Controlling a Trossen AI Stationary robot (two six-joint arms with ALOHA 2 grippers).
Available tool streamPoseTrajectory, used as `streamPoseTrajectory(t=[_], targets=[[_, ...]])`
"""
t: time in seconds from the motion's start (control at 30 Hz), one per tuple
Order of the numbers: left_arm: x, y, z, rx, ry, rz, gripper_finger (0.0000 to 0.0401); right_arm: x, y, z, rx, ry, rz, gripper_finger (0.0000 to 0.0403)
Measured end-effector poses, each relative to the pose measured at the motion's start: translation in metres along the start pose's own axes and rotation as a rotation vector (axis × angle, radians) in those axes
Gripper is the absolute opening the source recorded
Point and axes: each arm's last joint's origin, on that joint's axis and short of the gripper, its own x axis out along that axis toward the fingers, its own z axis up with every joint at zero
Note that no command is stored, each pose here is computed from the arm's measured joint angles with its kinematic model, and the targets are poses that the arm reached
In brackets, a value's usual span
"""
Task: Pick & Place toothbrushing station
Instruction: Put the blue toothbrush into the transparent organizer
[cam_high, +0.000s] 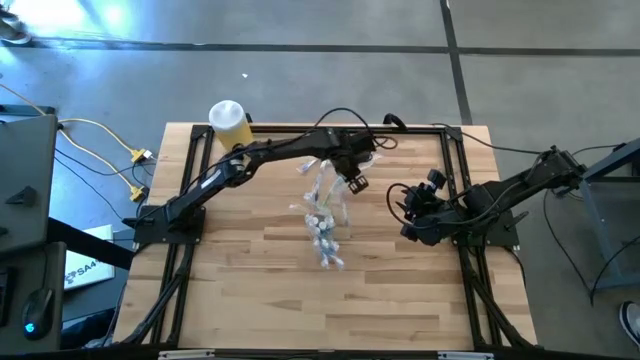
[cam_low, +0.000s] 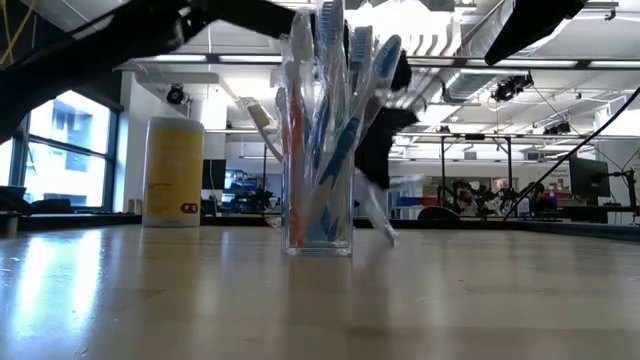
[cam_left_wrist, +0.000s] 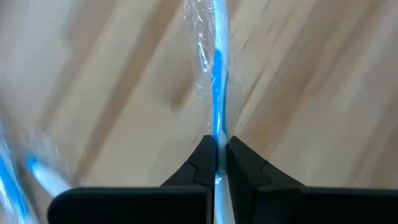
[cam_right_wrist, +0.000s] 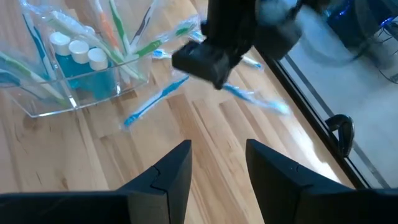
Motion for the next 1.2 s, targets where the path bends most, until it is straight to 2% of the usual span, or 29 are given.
streamPoseTrajectory(t=[0.13,0.2,0.3,0.5,0.63,0.77,0.87,0.97,1.1,1.2], targets=[[-0.049,-0.006,0.007,0.023,-0.127,0.011,0.0008,-0.001,-0.001,0.000,0.020,-0.002,0.001,0.0144],[-0.077,-0.005,0.010,0.042,-0.184,0.050,0.0008,-0.002,-0.002,0.000,0.023,-0.005,0.004,0.0144],[-0.123,-0.013,0.010,0.078,-0.293,0.034,0.0008,-0.002,-0.002,0.000,0.026,-0.007,0.006,0.0144],[-0.208,-0.034,-0.009,0.167,-0.443,-0.037,0.0008,-0.007,0.003,-0.003,0.027,-0.016,0.034,0.0144],[-0.253,-0.036,-0.027,0.166,-0.502,0.006,0.0008,-0.011,0.006,-0.004,0.015,-0.046,0.028,0.0144],[-0.277,-0.040,-0.047,0.168,-0.486,0.021,0.0008,-0.014,0.009,-0.006,0.002,-0.067,0.034,0.0144],[-0.281,-0.052,-0.061,0.189,-0.431,0.023,0.0008,-0.017,0.010,-0.007,0.009,-0.074,0.047,0.0144],[-0.287,-0.058,-0.081,0.173,-0.342,0.080,0.0008,-0.020,0.013,-0.009,0.003,-0.079,0.063,0.0144],[-0.310,-0.060,-0.111,0.138,-0.316,0.221,0.0008,-0.024,0.015,-0.011,-0.012,-0.105,0.068,0.0144],[-0.328,-0.061,-0.130,0.150,-0.314,0.215,0.0008,-0.026,0.017,-0.011,-0.015,-0.126,0.068,0.0144]])
